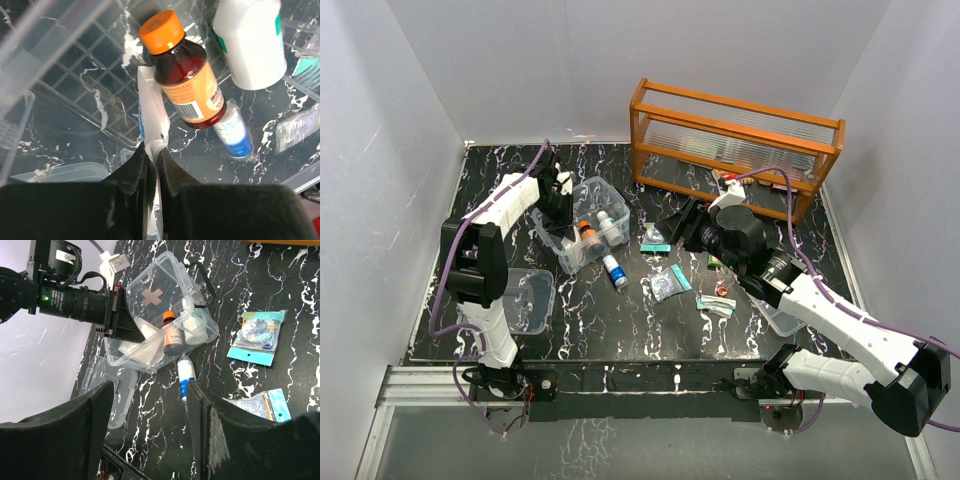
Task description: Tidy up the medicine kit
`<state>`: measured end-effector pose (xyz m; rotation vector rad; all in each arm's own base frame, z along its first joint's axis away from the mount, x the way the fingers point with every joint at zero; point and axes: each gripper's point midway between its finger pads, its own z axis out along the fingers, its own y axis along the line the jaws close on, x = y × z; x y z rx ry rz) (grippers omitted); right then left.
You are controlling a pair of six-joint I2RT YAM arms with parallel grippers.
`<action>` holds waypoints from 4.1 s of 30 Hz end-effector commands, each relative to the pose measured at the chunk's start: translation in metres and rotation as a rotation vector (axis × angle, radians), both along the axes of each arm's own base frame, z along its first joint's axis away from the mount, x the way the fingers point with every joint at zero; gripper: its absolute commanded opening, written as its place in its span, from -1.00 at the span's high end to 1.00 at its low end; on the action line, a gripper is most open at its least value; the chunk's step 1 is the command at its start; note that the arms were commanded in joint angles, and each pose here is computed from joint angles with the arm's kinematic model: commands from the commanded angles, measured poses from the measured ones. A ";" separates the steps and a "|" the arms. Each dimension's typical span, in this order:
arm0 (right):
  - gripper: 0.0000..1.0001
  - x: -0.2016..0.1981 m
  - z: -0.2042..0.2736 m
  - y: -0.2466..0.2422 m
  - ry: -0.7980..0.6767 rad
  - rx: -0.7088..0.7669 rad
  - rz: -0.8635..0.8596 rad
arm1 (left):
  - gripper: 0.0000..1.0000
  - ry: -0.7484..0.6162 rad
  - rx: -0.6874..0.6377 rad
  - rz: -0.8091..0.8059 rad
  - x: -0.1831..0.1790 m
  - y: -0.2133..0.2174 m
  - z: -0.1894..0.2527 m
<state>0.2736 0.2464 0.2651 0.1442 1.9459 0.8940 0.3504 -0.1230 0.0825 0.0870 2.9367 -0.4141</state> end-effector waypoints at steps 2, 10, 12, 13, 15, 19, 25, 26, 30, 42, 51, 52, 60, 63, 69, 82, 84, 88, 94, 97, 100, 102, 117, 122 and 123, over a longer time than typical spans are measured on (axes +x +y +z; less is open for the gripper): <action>-0.15 0.001 0.035 -0.006 -0.067 0.063 -0.028 | 0.93 -0.070 -0.050 -0.136 0.008 -0.011 0.023; -0.14 -0.002 0.033 -0.003 -0.046 0.030 0.003 | 0.94 -0.079 -0.034 -0.307 -0.004 -0.005 0.024; -0.14 -0.004 0.032 -0.003 -0.042 0.019 0.008 | 0.94 -0.049 0.010 -0.337 -0.009 0.005 0.017; -0.13 -0.004 0.032 -0.003 -0.042 0.016 0.012 | 0.94 -0.036 0.028 -0.355 -0.011 0.008 0.014; -0.13 -0.006 0.032 -0.002 -0.039 0.013 0.024 | 0.93 -0.025 0.032 -0.396 -0.016 0.011 0.011; -0.13 -0.009 0.033 -0.001 -0.036 0.013 0.044 | 0.94 -0.037 -0.032 -0.482 -0.022 0.003 0.015; -0.13 -0.012 0.036 0.000 -0.044 0.025 0.054 | 0.91 -0.036 -0.117 -0.609 -0.026 -0.008 0.020; -0.13 -0.012 0.036 0.000 -0.042 0.026 0.054 | 0.91 -0.032 -0.129 -0.620 -0.026 -0.010 0.017; -0.13 -0.013 0.039 0.000 -0.049 0.037 0.056 | 0.86 0.000 -0.169 -0.632 -0.025 -0.015 0.005; -0.15 -0.016 0.039 0.004 -0.039 0.070 0.070 | -0.21 -0.094 -0.070 -0.528 0.004 -0.009 0.019; -0.15 -0.015 0.036 0.006 -0.041 0.075 0.079 | -0.36 -0.247 0.118 -0.457 0.029 0.017 0.036; -0.15 -0.015 0.035 0.006 -0.042 0.075 0.078 | -0.36 -0.260 0.125 -0.454 0.030 0.017 0.038; -0.15 -0.015 0.031 0.008 -0.039 0.082 0.082 | 0.04 -0.317 0.139 -0.420 0.032 0.015 0.033; -0.15 -0.016 0.030 0.008 -0.038 0.086 0.083 | 0.18 -0.320 0.172 -0.391 0.030 0.015 0.020; -0.15 -0.017 0.026 0.007 -0.030 0.091 0.085 | 0.37 -0.344 0.216 -0.322 0.030 0.014 -0.007; -0.14 -0.017 0.018 0.003 -0.021 0.080 0.066 | 0.51 -0.180 0.136 -0.387 -0.004 -0.008 -0.043; -0.14 -0.017 0.017 0.003 -0.018 0.077 0.063 | 0.51 -0.140 0.119 -0.405 -0.011 -0.009 -0.045; -0.13 -0.017 0.015 0.002 -0.011 0.074 0.058 | 0.51 -0.087 0.090 -0.422 -0.019 -0.013 -0.048; -0.13 -0.018 0.015 -0.001 -0.007 0.072 0.049 | 0.52 -0.117 -0.016 -0.437 -0.014 -0.033 -0.024; -0.13 -0.017 0.012 -0.004 -0.001 0.063 0.032 | 0.47 -0.166 -0.016 -0.426 -0.006 -0.035 -0.006; -0.13 -0.015 0.004 -0.010 0.018 0.039 -0.004 | 0.38 -0.228 0.051 -0.393 0.008 -0.026 0.012; -0.13 -0.012 -0.007 -0.016 0.043 0.013 -0.042 | 0.33 -0.273 0.098 -0.363 0.016 -0.019 0.027; -0.23 0.052 -0.114 -0.029 0.233 -0.211 -0.181 | -0.13 -0.692 0.094 -0.046 0.016 0.005 0.175; -0.22 0.083 -0.132 -0.014 0.225 -0.241 -0.161 | -0.25 -0.797 -0.044 0.008 -0.013 -0.001 0.210; -0.22 0.088 -0.137 -0.012 0.232 -0.252 -0.163 | -0.27 -0.808 -0.062 0.022 -0.018 -0.001 0.214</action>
